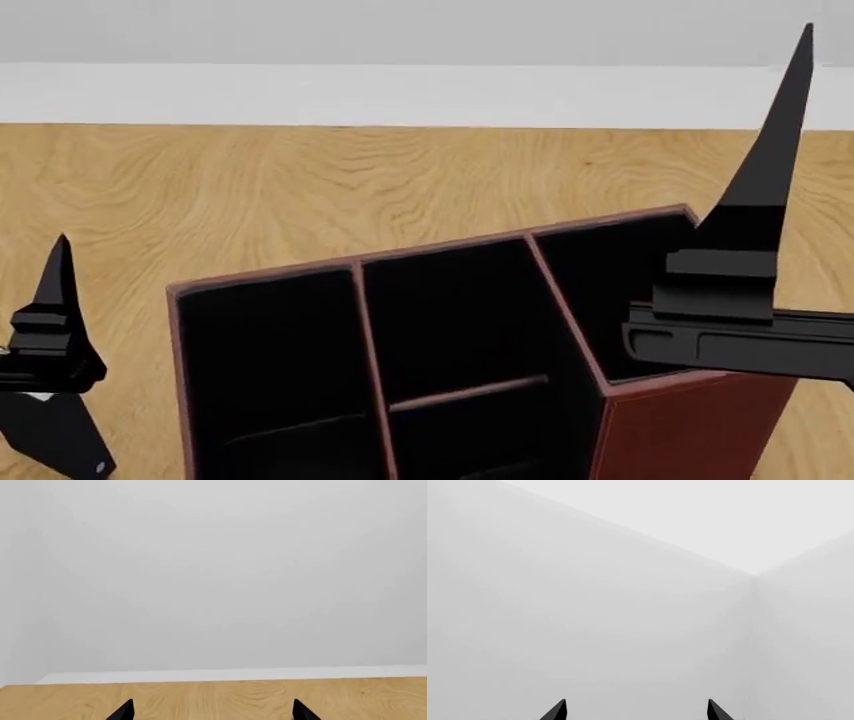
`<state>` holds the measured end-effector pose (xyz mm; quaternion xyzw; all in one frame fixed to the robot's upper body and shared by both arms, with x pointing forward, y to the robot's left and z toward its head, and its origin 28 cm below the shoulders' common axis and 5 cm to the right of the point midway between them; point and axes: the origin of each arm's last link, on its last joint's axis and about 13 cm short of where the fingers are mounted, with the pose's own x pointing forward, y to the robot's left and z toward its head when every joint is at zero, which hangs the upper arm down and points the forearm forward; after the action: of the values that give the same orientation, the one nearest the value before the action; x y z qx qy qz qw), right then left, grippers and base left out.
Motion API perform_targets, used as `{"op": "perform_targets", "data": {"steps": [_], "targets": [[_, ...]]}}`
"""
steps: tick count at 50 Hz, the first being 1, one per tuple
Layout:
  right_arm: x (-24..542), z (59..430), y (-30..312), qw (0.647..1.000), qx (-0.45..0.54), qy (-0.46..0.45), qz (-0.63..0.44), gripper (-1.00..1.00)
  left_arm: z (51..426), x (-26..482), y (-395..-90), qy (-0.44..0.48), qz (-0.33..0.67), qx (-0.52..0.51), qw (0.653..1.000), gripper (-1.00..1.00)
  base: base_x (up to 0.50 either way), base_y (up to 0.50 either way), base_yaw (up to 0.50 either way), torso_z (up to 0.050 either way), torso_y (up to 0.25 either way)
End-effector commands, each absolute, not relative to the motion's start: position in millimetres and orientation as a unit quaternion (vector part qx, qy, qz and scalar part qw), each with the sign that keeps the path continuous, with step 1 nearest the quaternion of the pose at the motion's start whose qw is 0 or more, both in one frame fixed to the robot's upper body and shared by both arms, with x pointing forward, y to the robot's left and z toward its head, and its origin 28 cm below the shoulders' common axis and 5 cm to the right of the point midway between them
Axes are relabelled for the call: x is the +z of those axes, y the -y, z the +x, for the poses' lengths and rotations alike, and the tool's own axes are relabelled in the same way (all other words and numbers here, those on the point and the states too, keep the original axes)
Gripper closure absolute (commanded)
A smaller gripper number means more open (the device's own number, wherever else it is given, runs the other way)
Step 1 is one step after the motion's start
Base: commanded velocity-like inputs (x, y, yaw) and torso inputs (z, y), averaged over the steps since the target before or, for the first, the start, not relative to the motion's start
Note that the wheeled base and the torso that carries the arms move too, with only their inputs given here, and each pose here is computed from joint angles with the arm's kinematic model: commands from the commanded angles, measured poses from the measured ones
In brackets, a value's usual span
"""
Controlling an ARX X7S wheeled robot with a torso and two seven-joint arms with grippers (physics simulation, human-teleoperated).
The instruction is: Pick up the book and place it in the back compartment of the caddy.
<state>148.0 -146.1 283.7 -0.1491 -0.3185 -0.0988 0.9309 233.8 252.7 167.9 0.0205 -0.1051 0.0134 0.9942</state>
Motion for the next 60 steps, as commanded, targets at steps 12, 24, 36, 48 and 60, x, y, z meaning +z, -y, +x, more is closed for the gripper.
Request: {"op": "perform_targets", "data": {"steps": [12,24,36,48,60], "targets": [[283,148,146,0.931,-0.098,0.319,-0.147,-1.0,235,167,-253,0.102,0.017,0.017,0.994,-1.0,0.0,0.0,0.0,0.0,-0.12],[284,148,146,0.931,-0.098,0.32,-0.146,-1.0,235,166,-253,0.102,0.019,0.017,0.994,-1.0,0.0,0.0,0.0,0.0,-0.121],[282,147,147,0.931,-0.098,0.319,-0.146,-1.0,235,167,-252,0.103,0.021,0.017,0.994,-1.0,0.0,0.0,0.0,0.0,-0.12],[281,146,149,0.931,-0.1,0.32,-0.144,-1.0,234,170,-250,0.106,0.023,0.017,0.994,-1.0,0.0,0.0,0.0,0.0,-0.088],[279,144,150,0.931,-0.101,0.32,-0.141,-1.0,227,187,-250,0.075,-0.013,0.02,0.997,-1.0,0.0,0.0,0.0,0.0,0.0]]}}
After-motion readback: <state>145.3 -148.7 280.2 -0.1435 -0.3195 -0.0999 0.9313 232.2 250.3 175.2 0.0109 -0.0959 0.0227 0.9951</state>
